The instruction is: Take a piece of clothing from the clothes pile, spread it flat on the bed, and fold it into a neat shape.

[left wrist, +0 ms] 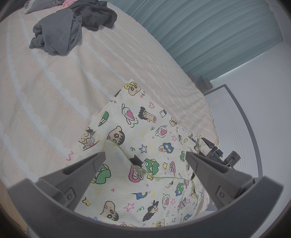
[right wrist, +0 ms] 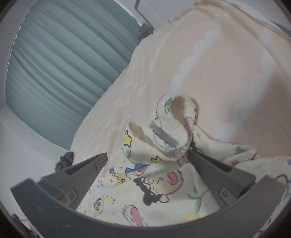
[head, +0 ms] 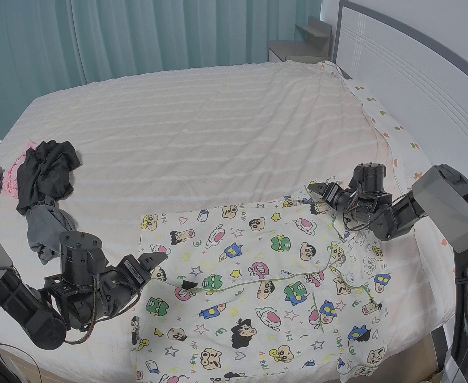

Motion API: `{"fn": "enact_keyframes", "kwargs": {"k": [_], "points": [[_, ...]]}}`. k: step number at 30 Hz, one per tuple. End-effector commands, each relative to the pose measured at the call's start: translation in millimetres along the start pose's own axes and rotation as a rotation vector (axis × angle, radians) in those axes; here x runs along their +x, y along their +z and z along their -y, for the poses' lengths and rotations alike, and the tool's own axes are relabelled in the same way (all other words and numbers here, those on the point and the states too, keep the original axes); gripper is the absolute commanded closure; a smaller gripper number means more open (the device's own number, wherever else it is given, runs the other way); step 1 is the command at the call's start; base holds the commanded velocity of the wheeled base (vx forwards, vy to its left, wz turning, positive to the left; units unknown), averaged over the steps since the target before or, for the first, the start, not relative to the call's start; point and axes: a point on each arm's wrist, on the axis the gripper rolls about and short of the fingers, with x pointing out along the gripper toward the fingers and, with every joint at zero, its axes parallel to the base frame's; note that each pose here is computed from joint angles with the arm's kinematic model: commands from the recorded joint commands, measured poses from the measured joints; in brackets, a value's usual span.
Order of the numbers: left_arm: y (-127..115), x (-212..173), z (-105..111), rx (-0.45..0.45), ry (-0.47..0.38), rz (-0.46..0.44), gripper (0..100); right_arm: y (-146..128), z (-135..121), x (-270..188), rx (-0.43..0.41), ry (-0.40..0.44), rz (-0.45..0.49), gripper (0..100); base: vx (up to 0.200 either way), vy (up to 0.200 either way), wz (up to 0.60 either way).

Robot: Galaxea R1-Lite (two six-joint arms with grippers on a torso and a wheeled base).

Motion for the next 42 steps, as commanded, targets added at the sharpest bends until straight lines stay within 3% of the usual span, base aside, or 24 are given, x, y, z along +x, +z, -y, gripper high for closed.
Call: {"fn": "enact_keyframes", "kwargs": {"k": [1, 7, 15, 22, 26, 28, 35, 38, 42], "points": [[0, 0, 0, -0.001, 0.0, 0.001, 0, 0, -12, 7, 0.059, 0.037, 0.01, 0, 0.0, 0.0, 0.0], [0, 1, -1, -0.001, 0.005, -0.001, 0, 26, -40, 16, 0.075, 0.142, 0.109, 0, 0.0, 0.0, 0.0], [1, 3, -3, -0.004, 0.015, 0.001, 0, 57, -57, 13, 0.1, 0.217, 0.204, 0, 0.0, 0.0, 0.0], [7, 4, -5, -0.018, 0.024, 0.022, 0, 88, -47, -5, 0.136, 0.187, 0.272, 0, 0.0, 0.0, 0.0], [10, 5, -7, -0.024, 0.028, 0.03, 0, 97, -25, -33, 0.142, 0.1, 0.22, 0, 0.0, 0.0, 0.0], [10, 5, -7, -0.024, 0.025, 0.025, 0, 97, -9, -56, 0.12, 0.064, 0.146, 0, 0.0, 0.0, 0.0], [11, 8, -6, -0.022, -0.008, 0.045, 0, 80, 38, -103, -0.008, -0.055, 0.034, 0, 0.0, 0.0, 0.0], [11, 12, -6, -0.02, -0.018, 0.06, 0, 74, 40, -116, 0.004, -0.071, 0.024, 0, 0.0, 0.0, 0.0], [20, 19, -5, 0.047, -0.034, 0.1, 0, 53, 29, -181, 0.003, -0.055, -0.006, 0, 0.0, 0.0, 0.0]]}}
